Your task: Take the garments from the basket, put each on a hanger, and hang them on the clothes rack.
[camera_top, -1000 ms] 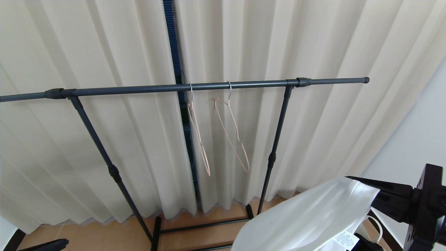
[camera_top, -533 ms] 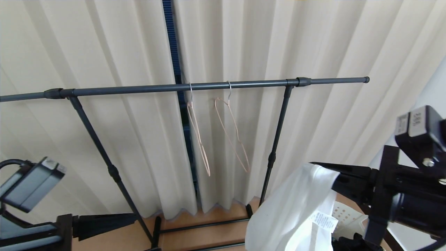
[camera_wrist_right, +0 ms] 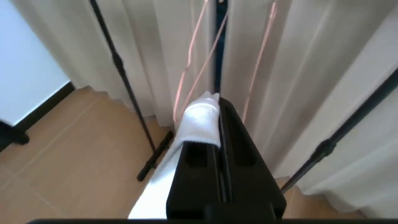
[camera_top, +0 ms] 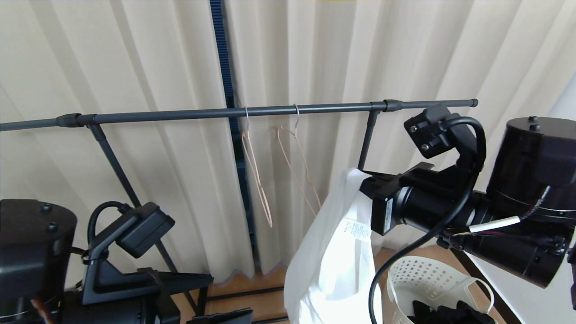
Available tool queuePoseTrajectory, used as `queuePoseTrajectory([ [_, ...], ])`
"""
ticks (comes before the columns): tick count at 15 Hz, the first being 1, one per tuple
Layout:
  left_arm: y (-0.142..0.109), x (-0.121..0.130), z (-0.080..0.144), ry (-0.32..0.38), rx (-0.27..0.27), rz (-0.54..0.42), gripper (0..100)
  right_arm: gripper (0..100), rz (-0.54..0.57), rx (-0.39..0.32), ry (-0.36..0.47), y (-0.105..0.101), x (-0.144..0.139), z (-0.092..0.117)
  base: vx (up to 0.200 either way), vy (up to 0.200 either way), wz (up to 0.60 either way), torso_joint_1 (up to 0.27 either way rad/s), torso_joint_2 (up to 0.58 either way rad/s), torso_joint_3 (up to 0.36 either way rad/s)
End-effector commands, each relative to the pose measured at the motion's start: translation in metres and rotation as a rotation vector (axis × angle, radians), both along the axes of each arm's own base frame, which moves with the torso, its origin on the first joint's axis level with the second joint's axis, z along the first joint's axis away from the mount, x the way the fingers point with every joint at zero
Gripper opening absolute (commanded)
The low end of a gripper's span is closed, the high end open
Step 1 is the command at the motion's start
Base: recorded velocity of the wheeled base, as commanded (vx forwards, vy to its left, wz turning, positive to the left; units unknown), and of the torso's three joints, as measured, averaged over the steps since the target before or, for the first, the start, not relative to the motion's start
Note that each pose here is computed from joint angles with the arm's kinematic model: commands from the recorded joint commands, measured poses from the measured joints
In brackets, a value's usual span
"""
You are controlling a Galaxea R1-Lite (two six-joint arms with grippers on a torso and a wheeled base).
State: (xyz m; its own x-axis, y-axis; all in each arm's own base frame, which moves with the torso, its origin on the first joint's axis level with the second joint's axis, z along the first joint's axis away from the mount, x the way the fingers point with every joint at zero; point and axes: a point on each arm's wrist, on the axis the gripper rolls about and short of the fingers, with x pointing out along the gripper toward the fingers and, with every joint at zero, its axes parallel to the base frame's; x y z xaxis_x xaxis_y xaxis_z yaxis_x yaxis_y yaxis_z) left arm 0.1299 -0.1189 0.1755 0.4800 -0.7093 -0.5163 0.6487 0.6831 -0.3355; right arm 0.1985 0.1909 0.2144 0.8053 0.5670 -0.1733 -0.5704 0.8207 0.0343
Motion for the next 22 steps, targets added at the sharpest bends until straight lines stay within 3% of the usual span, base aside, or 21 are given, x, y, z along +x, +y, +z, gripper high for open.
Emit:
queuePoseTrajectory([
  [1, -0.018, 0.013, -0.005, 0.021, 0.034, -0.014, 100, 0, -0.036, -0.028, 0.02, 0.007, 0.01, -0.011, 0.0, 0.0, 0.0, 0.0, 0.0, 0.0],
  [6, -0.079, 0.041, -0.031, -0.105, 0.107, 0.084, 100, 0, -0.098, -0.034, -0.006, 0.016, 0.002, -0.008, 0.0, 0.0, 0.0, 0.0, 0.0, 0.0],
  [8, -0.092, 0.038, -0.039, -0.111, 0.127, 0.069, 100, 0, -0.102, -0.047, -0.003, 0.022, -0.001, -0.011, 0.0, 0.0, 0.0, 0.0, 0.0, 0.0],
  [12, -0.114, 0.054, -0.051, -0.1, 0.156, 0.079, 100, 0, -0.136, -0.06, -0.011, 0.031, -0.005, -0.013, 0.0, 0.0, 0.0, 0.0, 0.0, 0.0],
  [15, -0.127, 0.067, -0.058, -0.137, 0.201, 0.167, 100, 0, -0.129, -0.056, -0.017, 0.03, -0.008, -0.01, 0.0, 0.0, 0.0, 0.0, 0.0, 0.0],
  [18, -0.137, 0.079, -0.06, -0.176, 0.188, 0.26, 100, 0, -0.126, -0.052, -0.02, 0.03, -0.01, -0.009, 0.0, 0.0, 0.0, 0.0, 0.0, 0.0],
  [22, -0.135, 0.091, -0.06, -0.219, 0.208, 0.404, 100, 0, -0.116, -0.043, -0.027, 0.029, -0.015, -0.005, 0.0, 0.0, 0.0, 0.0, 0.0, 0.0],
])
